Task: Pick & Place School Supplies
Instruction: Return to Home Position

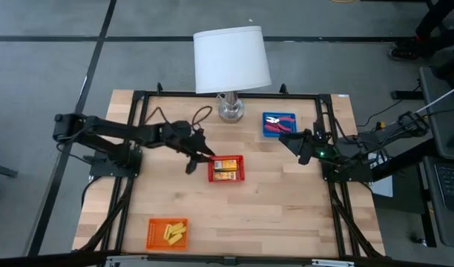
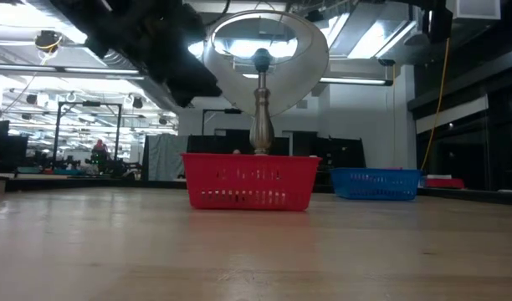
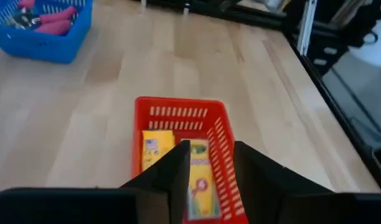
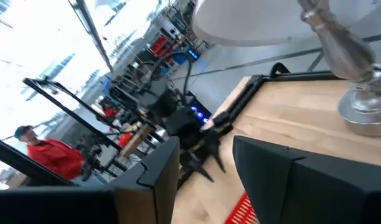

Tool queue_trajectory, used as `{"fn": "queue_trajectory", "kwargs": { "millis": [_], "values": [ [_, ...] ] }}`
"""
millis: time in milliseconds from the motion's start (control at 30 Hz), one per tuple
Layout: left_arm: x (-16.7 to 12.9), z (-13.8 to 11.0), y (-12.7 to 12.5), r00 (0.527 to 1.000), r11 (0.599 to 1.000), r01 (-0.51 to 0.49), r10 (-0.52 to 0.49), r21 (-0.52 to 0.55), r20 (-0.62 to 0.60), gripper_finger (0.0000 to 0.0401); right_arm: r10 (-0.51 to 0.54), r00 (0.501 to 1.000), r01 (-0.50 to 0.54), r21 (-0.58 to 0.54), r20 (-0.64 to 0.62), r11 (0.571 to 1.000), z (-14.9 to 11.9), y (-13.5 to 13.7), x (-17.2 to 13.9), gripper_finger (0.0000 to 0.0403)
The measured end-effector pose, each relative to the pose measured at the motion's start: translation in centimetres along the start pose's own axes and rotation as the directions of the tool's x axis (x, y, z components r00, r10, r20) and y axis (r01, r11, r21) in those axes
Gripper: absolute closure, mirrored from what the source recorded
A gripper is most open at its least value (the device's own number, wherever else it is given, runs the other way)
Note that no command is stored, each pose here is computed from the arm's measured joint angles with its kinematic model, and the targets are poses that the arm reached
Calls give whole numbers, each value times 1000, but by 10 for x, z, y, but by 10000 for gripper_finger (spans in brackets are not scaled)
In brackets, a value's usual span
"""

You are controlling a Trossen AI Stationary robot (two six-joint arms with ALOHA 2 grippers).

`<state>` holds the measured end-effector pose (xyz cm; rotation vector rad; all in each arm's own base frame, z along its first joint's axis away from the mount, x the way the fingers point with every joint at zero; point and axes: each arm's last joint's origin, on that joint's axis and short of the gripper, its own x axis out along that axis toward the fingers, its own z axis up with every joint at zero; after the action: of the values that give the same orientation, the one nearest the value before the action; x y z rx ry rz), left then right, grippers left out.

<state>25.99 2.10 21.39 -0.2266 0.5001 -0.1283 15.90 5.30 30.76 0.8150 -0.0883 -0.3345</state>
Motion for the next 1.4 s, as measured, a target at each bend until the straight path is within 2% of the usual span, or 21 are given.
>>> {"fn": "queue_trajectory", "kwargs": {
  "millis": [200, 367, 567, 1000, 1200, 1400],
  "values": [
    [-28, -3, -14, 1000, 993, 5, -1, 119, -27, 286, -5, 999, 4, 11, 36, 1000, -7, 6, 5, 247],
    [-46, -34, -26, 992, 994, -42, 28, 105, 124, 287, -14, 999, 14, 7, 41, 1000, -14, 8, 11, 247],
    [-62, -78, -28, 952, 996, -80, 62, 48, 301, 289, -9, 999, 8, 14, 45, 1000, -15, 9, 13, 247],
    [-81, -107, -26, 926, 989, -95, 44, 118, 374, 291, -50, 992, 47, 28, 119, 999, -21, 17, 0, 247],
    [-85, -125, -24, 948, 994, -48, 14, 100, 318, 288, -68, 988, 67, 11, 141, 998, -27, 21, -7, 247],
    [-94, -131, -22, 951, 989, -80, 39, 123, 305, 291, -85, 985, 87, -8, 153, 996, -34, 24, -14, 247]
  ]
}}
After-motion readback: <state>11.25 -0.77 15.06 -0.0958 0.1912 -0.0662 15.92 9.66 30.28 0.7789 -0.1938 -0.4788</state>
